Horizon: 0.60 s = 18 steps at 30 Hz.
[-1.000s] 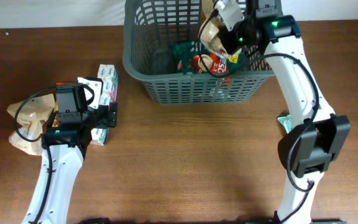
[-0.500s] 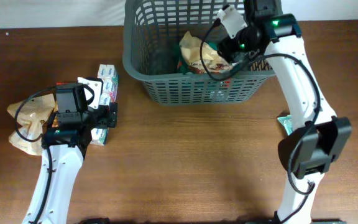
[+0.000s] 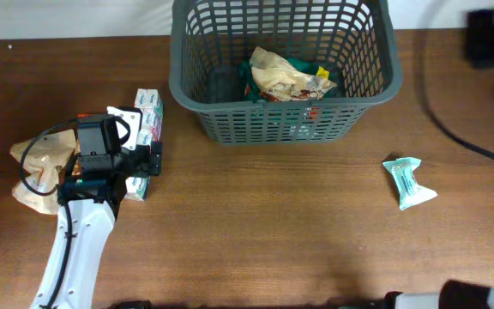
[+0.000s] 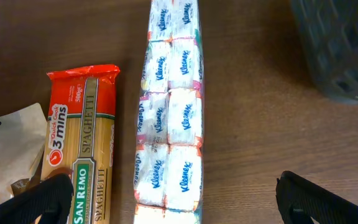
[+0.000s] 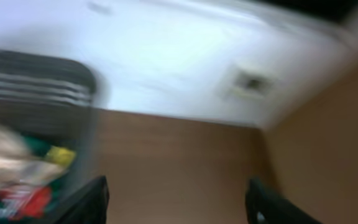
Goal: Pack container
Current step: 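Grasp the mint-green wet-wipes pack with the right gripper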
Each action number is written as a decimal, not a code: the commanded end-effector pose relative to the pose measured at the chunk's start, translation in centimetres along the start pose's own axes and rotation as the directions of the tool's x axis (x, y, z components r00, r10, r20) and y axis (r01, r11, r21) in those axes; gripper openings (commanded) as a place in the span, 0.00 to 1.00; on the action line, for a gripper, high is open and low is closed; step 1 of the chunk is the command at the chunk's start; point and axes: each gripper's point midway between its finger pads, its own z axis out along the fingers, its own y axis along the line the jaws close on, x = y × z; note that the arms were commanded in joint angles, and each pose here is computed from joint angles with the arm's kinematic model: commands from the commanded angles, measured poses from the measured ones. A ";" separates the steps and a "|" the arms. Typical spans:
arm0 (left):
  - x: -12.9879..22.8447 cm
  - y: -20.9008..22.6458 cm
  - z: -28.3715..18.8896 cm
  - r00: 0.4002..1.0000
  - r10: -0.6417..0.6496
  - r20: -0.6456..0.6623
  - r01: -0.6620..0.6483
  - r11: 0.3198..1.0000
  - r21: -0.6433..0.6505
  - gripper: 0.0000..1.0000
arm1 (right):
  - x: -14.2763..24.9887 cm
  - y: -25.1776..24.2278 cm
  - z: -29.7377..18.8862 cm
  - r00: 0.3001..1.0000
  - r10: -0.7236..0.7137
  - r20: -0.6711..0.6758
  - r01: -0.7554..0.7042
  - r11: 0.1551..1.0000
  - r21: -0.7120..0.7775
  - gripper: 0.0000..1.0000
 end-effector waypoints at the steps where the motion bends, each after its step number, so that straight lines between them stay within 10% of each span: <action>1: -0.8 0.4 -0.2 1.000 0.012 0.017 -0.012 1.000 -0.010 0.99 | 6.8 -3.6 2.3 0.953 0.263 -0.151 -0.247 0.962 0.120 0.71; 9: -0.8 0.4 -0.2 1.000 0.013 0.017 -0.013 1.000 -0.010 0.99 | 25.0 -0.7 7.7 0.747 0.371 -0.552 -0.364 0.923 0.128 0.77; 18: -0.8 0.4 -0.2 1.000 0.013 0.017 -0.013 1.000 -0.010 0.99 | 34.2 3.0 9.6 0.645 0.131 -0.753 -0.252 0.967 -0.047 0.81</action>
